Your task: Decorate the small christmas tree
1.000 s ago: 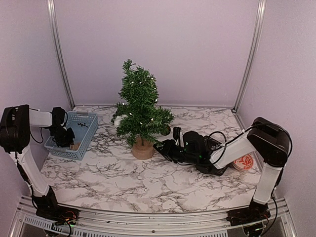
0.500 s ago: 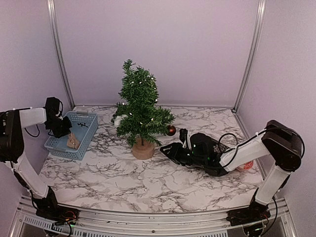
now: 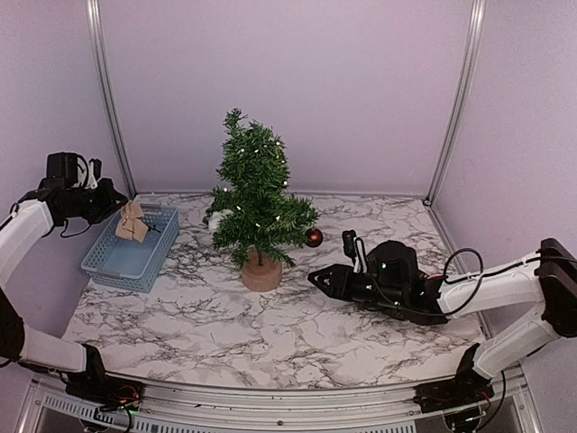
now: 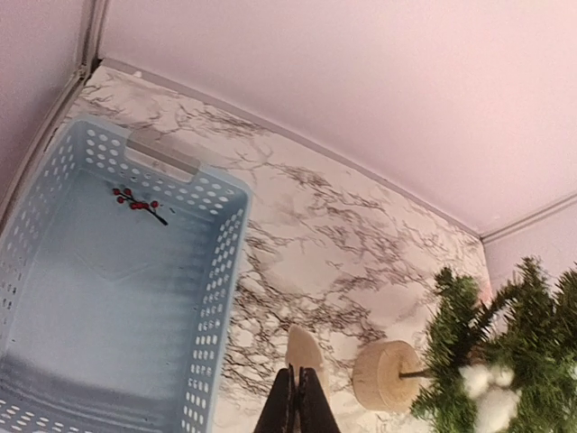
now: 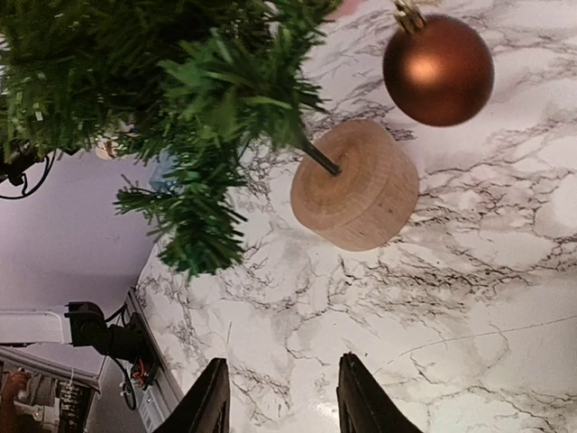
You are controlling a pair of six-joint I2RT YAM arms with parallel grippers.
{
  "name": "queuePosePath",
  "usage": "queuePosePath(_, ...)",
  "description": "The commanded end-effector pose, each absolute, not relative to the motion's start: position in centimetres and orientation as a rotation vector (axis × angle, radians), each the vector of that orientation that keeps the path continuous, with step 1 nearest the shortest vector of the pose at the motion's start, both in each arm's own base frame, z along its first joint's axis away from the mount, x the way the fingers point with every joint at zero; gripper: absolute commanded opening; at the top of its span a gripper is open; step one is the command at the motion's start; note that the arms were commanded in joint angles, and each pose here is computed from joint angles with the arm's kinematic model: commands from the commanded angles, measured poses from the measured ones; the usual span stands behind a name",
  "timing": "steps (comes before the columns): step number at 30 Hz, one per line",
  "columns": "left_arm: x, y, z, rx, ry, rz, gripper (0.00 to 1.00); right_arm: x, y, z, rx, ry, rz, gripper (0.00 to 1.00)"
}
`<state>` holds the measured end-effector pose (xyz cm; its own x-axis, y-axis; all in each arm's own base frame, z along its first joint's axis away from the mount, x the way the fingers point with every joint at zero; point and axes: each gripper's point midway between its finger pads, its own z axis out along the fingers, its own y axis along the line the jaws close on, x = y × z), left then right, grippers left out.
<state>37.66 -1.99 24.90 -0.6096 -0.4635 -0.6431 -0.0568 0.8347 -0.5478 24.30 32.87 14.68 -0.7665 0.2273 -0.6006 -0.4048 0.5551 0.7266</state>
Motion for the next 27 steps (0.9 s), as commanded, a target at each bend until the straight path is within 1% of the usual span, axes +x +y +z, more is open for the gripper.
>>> queuePosePath(1, 33.7, -6.2, 25.8, -0.262, 2.190, -0.771, 0.00, 21.4, 33.2, 16.8, -0.434, 2.055, 1.163, 0.40)
queuePosePath(4, 31.3, -9.2, 23.8, -0.351, 2.256, -0.881, 0.00, 20.0, 33.7, 18.7, -0.559, 1.992, 1.083, 0.40)
queuePosePath(10, 26.2, -10.9, 20.5, -0.849, 2.280, -1.009, 0.00, 18.2, 36.2, 22.6, -0.780, 1.860, 0.829, 0.41)
queuePosePath(13, 23.6, -10.6, 19.1, -1.015, 2.336, -0.960, 0.00, 17.3, 38.2, 25.0, -0.872, 1.767, 0.738, 0.43)
queuePosePath(16, 21.6, -10.2, 18.8, -1.144, 2.339, -0.929, 0.00, 16.4, 40.7, 26.4, -0.978, 1.672, 0.638, 0.47)
queuePosePath(22, 19.7, -10.3, 18.6, -1.366, 2.322, -0.912, 0.00, 14.1, 46.6, 27.3, -1.166, 1.518, 0.495, 0.53)
queuePosePath(27, 19.9, -11.8, 18.4, -1.436, 2.365, -0.857, 0.00, 12.6, 50.6, 27.6, -1.250, 1.414, 0.490, 0.55)
